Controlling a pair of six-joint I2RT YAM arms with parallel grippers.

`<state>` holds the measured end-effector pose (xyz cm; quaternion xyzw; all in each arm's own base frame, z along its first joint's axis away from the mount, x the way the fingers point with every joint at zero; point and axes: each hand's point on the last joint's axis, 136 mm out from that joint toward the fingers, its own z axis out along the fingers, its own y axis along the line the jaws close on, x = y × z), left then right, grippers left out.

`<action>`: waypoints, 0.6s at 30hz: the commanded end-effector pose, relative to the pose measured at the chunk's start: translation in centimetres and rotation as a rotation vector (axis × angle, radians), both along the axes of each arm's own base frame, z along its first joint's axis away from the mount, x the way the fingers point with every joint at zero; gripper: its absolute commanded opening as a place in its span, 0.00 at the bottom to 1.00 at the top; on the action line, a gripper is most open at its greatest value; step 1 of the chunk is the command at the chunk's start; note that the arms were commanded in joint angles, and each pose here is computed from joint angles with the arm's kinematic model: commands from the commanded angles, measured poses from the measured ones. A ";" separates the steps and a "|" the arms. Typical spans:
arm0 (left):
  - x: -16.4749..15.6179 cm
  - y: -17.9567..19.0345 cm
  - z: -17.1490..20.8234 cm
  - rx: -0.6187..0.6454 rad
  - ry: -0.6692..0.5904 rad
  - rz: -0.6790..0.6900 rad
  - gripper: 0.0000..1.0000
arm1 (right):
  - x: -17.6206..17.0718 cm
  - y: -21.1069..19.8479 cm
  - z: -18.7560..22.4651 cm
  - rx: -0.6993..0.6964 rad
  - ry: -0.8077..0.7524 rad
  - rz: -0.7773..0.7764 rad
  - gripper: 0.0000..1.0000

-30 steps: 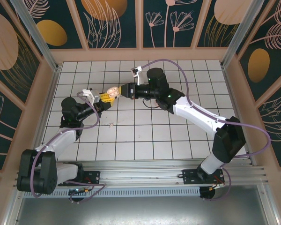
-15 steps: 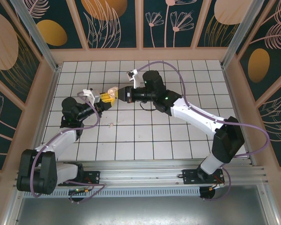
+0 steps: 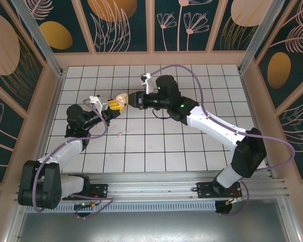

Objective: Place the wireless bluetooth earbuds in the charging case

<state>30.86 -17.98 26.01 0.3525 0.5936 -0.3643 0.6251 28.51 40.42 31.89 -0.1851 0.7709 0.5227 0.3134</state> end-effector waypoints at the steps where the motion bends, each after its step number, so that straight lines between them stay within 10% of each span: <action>1: 0.8 0.3 0.3 -0.055 0.014 0.041 0.00 | 0.4 -1.2 1.7 -0.052 -0.039 -0.084 0.27; 18: 5.6 6.7 -2.0 -0.265 0.261 0.340 0.00 | -1.4 2.1 -6.3 -0.492 0.019 -0.078 0.29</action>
